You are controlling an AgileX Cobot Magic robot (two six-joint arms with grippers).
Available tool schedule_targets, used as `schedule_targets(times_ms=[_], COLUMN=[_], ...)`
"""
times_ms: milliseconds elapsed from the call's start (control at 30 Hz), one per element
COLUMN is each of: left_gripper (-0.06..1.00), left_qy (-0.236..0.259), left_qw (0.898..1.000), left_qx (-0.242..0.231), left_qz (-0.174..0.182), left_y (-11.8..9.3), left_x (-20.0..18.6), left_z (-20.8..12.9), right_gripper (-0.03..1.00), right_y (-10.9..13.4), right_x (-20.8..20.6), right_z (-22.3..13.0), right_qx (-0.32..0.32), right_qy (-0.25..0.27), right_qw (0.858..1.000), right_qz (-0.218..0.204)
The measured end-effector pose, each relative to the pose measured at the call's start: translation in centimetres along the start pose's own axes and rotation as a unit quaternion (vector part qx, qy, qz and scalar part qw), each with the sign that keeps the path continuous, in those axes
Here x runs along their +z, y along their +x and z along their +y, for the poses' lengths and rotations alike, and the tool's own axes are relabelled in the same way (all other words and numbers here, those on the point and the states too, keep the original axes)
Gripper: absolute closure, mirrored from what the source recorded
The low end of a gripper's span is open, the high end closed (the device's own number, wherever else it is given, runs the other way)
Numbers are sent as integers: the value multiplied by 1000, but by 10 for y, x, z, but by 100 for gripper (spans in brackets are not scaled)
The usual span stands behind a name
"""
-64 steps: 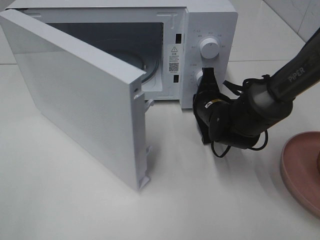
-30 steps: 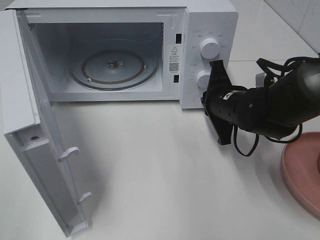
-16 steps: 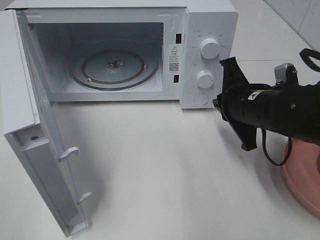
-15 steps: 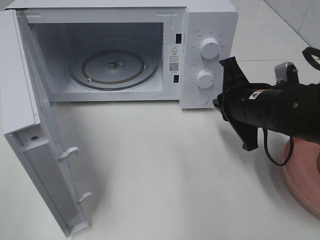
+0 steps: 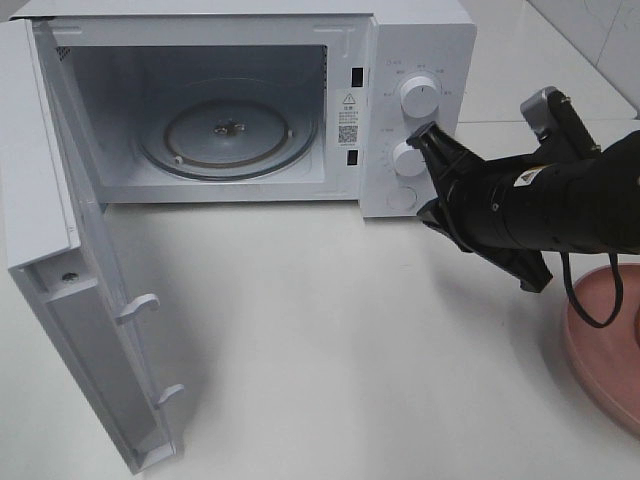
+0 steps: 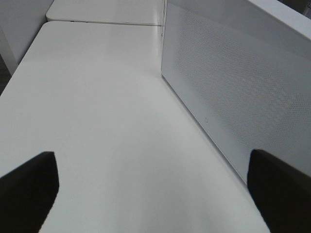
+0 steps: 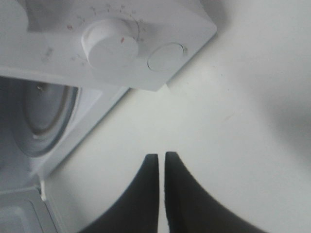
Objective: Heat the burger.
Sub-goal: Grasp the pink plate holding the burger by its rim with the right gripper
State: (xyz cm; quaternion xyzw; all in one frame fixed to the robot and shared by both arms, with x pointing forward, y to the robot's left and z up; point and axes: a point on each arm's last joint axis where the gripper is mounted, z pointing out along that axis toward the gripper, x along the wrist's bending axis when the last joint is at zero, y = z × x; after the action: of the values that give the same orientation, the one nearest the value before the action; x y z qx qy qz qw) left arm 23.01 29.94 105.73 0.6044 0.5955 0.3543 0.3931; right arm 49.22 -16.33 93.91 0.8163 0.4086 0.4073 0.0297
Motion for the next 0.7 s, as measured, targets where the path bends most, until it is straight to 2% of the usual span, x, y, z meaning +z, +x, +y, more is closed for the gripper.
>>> schedule_targets(times_ms=[67,200,233,267,333,367,400,433,467,533,567,600,633,700], left_gripper=[-3,-3,-3,-3,-3,-3,-3,-3,-3,-3,-3,-3,-3,-3], left_qy=[0,0,0,0,0,0,0,0,0,0,0,0,0,0], left_qw=[1000,1000,1000,1000,1000,1000,1000,1000,1000,1000,1000,1000,1000,1000], left_qx=[0,0,0,0,0,0,0,0,0,0,0,0,0,0], left_qz=[0,0,0,0,0,0,0,0,0,0,0,0,0,0], left_y=[0,0,0,0,0,0,0,0,0,0,0,0,0,0], left_x=[0,0,0,0,0,0,0,0,0,0,0,0,0,0], left_z=[0,0,0,0,0,0,0,0,0,0,0,0,0,0], right_gripper=[94,94,93,93,93,93,93,93,93,93,93,93,93,92], right_y=[-3,-6,-6,-6,-6,-6,-6,-6,-6,-7,-9,-10,-10,-12], right_x=[-1,-2,-5,-5,-11,-11,-16,-16,-21,-23,-28,-30,-30,-38], right_z=[-5,-10,-12,-12,-14,-14,-15,-15,-16,-17,-18,-18,-18,-19], right_qx=[-47,-93,-124,-124,-180,-180,-215,-215,-248,-261,-291,-305,-305,-335], right_qy=[30,61,78,78,101,101,115,115,131,139,154,162,162,183], right_qw=[998,993,989,989,978,978,969,969,959,955,943,937,937,923], right_qz=[-16,-29,-32,-32,-31,-31,-29,-29,-31,-34,-39,-42,-42,-53])
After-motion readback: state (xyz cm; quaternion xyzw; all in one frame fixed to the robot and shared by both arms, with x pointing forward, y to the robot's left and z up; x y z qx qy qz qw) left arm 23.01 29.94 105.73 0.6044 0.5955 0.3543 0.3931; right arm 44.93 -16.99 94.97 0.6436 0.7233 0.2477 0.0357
